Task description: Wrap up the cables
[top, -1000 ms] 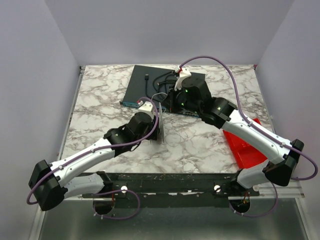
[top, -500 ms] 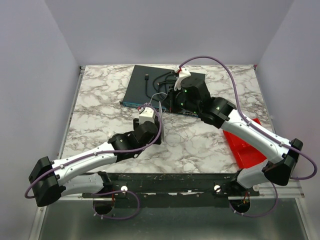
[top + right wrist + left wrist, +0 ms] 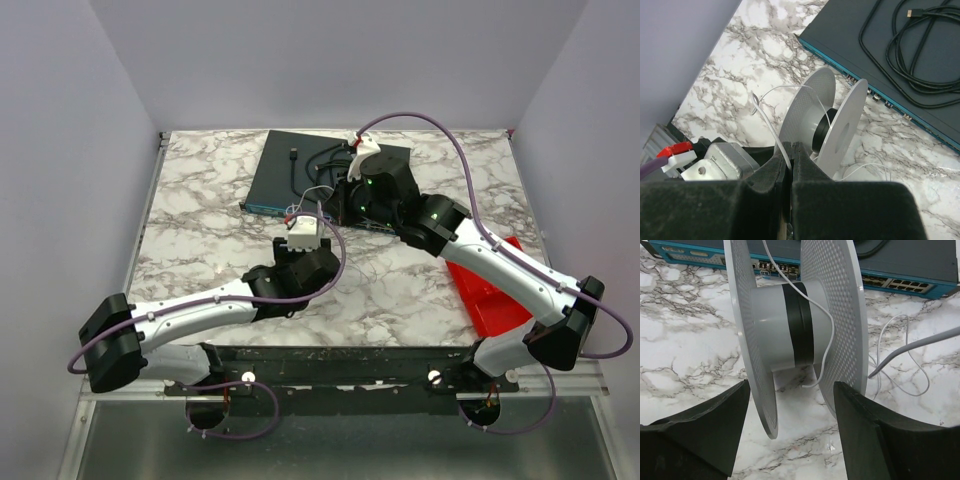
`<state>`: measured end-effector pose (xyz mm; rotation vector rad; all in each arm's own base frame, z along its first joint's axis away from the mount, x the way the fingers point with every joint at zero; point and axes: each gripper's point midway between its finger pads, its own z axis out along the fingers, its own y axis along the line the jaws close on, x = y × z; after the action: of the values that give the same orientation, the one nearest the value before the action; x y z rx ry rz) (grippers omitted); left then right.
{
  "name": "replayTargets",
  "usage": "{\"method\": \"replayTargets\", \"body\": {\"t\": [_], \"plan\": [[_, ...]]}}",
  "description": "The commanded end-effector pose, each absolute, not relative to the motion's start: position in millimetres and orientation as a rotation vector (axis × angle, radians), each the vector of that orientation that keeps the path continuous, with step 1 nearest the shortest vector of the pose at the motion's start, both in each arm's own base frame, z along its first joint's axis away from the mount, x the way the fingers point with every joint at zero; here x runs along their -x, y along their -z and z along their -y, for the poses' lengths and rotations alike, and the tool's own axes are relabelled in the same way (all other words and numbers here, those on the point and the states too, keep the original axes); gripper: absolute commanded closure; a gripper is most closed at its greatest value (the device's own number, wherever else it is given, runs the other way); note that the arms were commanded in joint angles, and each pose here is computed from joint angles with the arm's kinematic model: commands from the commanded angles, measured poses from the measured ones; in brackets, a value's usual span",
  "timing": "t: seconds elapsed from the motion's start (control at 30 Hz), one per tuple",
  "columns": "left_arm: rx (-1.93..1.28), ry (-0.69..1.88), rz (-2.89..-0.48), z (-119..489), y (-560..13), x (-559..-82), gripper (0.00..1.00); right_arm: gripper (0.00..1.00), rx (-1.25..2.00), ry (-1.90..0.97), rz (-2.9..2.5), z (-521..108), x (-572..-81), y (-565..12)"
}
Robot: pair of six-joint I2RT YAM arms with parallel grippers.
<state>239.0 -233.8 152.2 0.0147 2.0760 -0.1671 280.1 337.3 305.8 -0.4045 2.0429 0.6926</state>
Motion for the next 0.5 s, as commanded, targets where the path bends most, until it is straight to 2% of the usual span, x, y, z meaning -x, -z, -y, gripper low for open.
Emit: {"method": "replayTargets", "body": {"t": [0.0,0.47], "plan": [[0.056,0.118,-2.018,230.8,-166.5,-247.2,0.32,0.99,0.394,-0.687,-2.024,-338.0,-279.9,-317.0],[0.052,0.008,-2.033,233.3,-162.9,-254.7,0.43,0.99,0.396,-0.698,-2.025,-336.5,-275.6,-317.9]]}}
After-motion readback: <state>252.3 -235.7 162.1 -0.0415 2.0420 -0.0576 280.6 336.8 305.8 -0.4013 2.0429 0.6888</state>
